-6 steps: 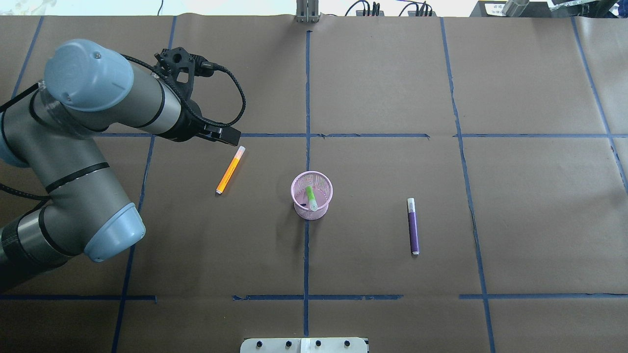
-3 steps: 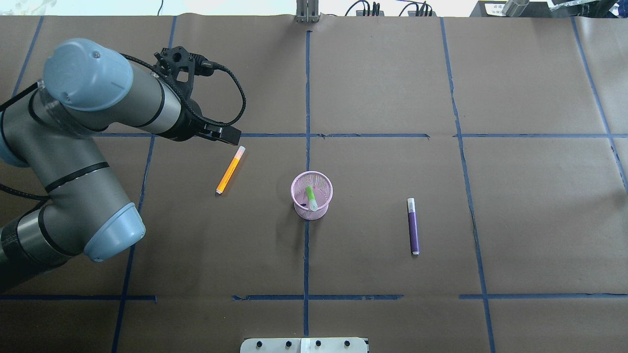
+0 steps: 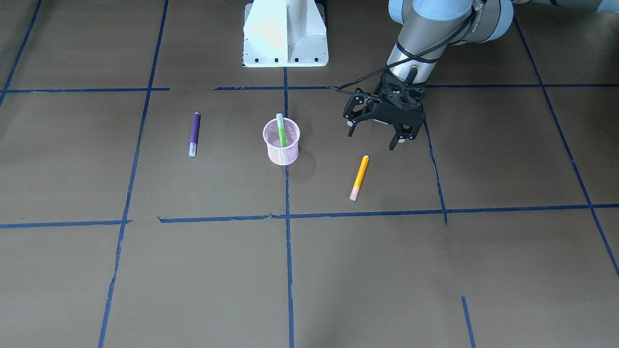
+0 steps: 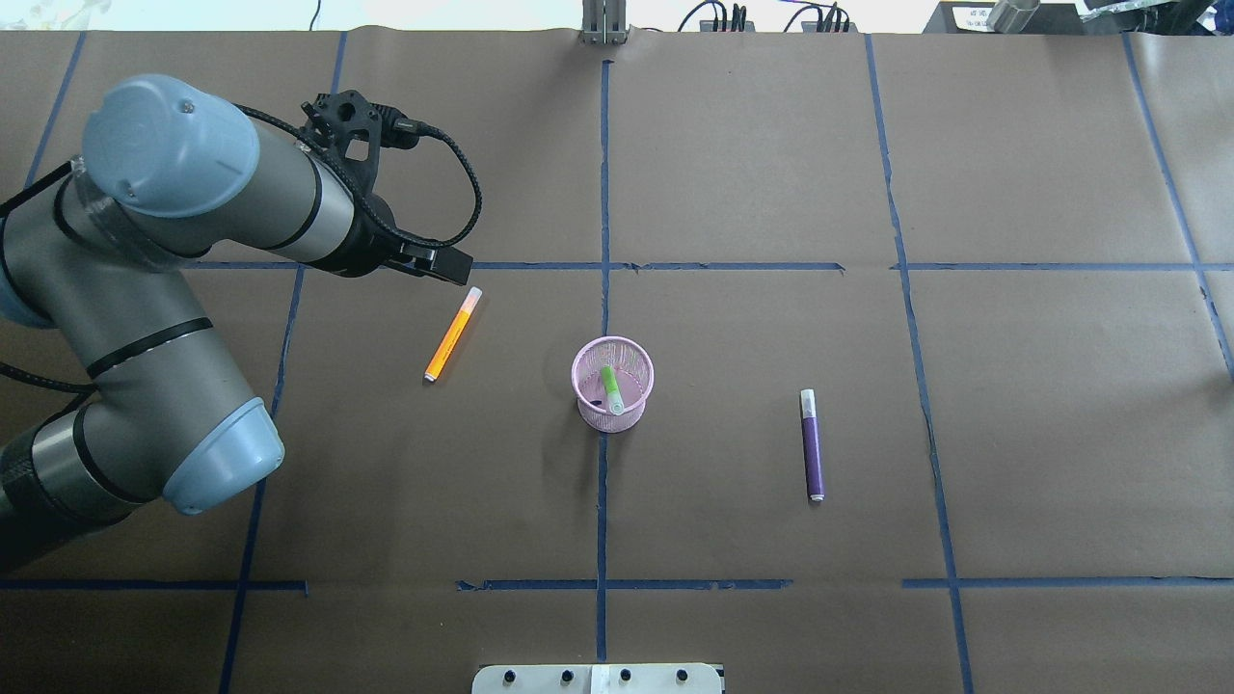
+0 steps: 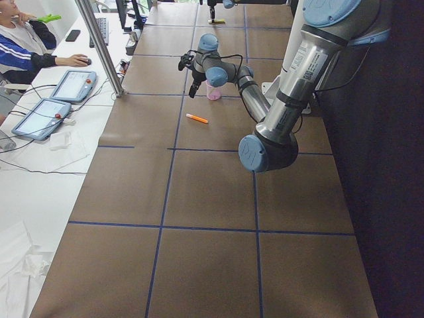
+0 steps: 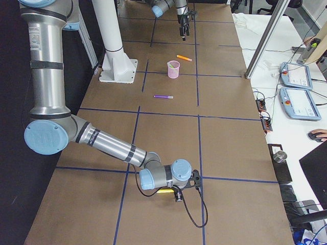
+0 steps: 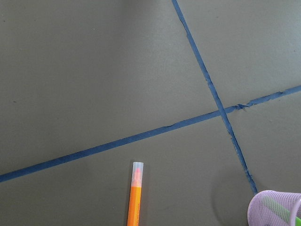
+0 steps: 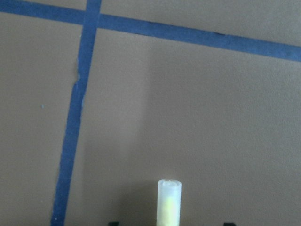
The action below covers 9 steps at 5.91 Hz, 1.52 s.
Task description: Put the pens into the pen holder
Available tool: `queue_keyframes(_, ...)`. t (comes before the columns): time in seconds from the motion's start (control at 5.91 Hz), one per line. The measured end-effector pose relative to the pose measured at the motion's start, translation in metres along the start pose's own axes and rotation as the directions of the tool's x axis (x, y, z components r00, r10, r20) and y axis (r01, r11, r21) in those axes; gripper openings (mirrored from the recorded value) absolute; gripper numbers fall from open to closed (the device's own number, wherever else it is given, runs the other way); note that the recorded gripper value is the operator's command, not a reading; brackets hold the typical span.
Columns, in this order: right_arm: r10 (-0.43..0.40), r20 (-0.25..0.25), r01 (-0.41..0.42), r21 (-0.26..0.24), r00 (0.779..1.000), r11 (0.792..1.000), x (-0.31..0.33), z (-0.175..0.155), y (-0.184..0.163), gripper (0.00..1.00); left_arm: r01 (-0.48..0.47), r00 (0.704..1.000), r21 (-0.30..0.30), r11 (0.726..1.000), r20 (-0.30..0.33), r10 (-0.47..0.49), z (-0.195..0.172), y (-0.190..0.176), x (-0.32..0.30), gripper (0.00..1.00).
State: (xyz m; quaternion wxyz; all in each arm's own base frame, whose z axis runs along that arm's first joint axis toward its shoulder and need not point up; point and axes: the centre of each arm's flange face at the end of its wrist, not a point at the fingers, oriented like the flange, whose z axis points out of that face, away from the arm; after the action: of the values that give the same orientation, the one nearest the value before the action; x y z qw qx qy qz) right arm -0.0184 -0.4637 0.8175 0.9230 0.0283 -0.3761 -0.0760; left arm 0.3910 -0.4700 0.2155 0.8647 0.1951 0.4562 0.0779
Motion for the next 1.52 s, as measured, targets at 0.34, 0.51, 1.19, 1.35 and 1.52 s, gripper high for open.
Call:
queue_keyframes(0.34, 0.000, 0.001, 0.000, 0.000, 1.000, 1.000, 0.000, 0.000, 0.000, 0.06, 0.000, 1.000, 0.000, 1.000, 0.001, 0.000, 0.000, 0.000, 0.000, 1.00)
queue_keyframes(0.51, -0.001, 0.002, 0.001, 0.001, 1.000, 1.000, -0.001, -0.001, -0.001, 0.01, 0.000, 1.000, 0.001, 1.000, 0.000, 0.000, 0.000, 0.000, 0.000, 1.00)
queue_keyframes(1.19, -0.050, 0.043, 0.048, 0.050, 0.998, 0.998, -0.017, -0.016, -0.009, 0.00, 0.001, 1.000, 0.000, 1.000, 0.003, -0.001, 0.001, 0.000, -0.001, 1.00)
queue_keyframes(1.35, -0.103, 0.069, 0.095, 0.109, 0.992, 0.989, -0.030, -0.030, -0.016, 0.00, 0.003, 1.000, -0.006, 1.000, 0.010, -0.003, 0.003, 0.001, -0.003, 1.00)
queue_keyframes(1.52, -0.152, 0.076, 0.137, 0.178, 0.985, 0.975, -0.044, -0.047, -0.026, 0.00, 0.007, 1.000, -0.020, 1.000, 0.022, -0.007, 0.010, 0.003, -0.006, 1.00)
